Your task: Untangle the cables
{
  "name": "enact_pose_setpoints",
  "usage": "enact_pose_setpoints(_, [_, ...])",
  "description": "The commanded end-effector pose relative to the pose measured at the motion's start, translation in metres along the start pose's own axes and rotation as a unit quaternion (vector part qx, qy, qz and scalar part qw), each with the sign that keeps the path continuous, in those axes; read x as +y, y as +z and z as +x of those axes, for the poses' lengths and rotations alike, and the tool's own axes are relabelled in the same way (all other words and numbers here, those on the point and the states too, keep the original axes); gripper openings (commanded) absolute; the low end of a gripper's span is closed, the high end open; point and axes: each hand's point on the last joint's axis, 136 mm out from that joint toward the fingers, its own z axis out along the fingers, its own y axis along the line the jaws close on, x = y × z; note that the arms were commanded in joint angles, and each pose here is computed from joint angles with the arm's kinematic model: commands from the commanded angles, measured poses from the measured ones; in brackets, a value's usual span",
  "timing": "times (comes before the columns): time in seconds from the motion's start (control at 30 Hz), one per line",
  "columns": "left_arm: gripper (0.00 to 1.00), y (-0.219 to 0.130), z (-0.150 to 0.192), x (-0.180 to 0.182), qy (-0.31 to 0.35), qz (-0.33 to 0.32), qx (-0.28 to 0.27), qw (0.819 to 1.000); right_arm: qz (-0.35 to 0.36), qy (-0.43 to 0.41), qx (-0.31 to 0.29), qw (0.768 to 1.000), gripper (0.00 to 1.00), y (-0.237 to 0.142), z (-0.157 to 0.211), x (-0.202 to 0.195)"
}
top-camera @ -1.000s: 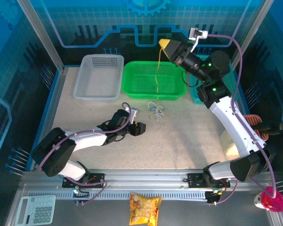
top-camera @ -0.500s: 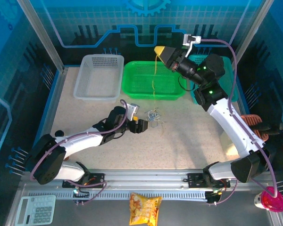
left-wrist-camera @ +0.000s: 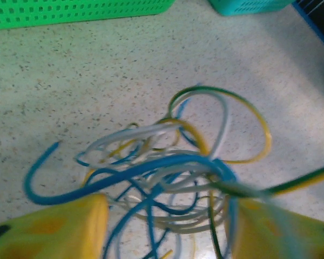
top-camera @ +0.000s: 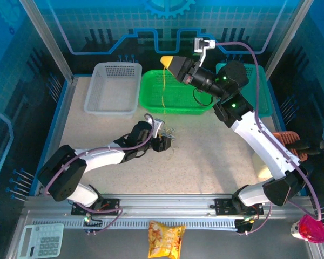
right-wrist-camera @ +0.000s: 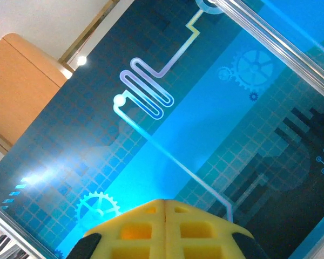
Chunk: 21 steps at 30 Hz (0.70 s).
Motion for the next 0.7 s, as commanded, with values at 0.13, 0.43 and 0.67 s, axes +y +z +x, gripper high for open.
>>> enact_pose_setpoints(0.13, [0.30,0.012,0.007,0.012,-0.002,-0.024,-0.005,1.000,-0.050,-0.009,-0.011,0.999,0.00,0.004,-0.019,0.038])
enact_pose_setpoints(0.43, [0.26,0.013,0.024,0.018,-0.017,-0.025,0.009,1.000,-0.076,-0.040,-0.077,0.993,0.00,-0.018,-0.090,0.080])
enact_pose_setpoints(0.67, [0.26,0.009,0.031,0.020,-0.022,-0.026,0.012,0.999,-0.081,-0.076,-0.129,0.985,0.00,-0.041,-0.135,0.105])
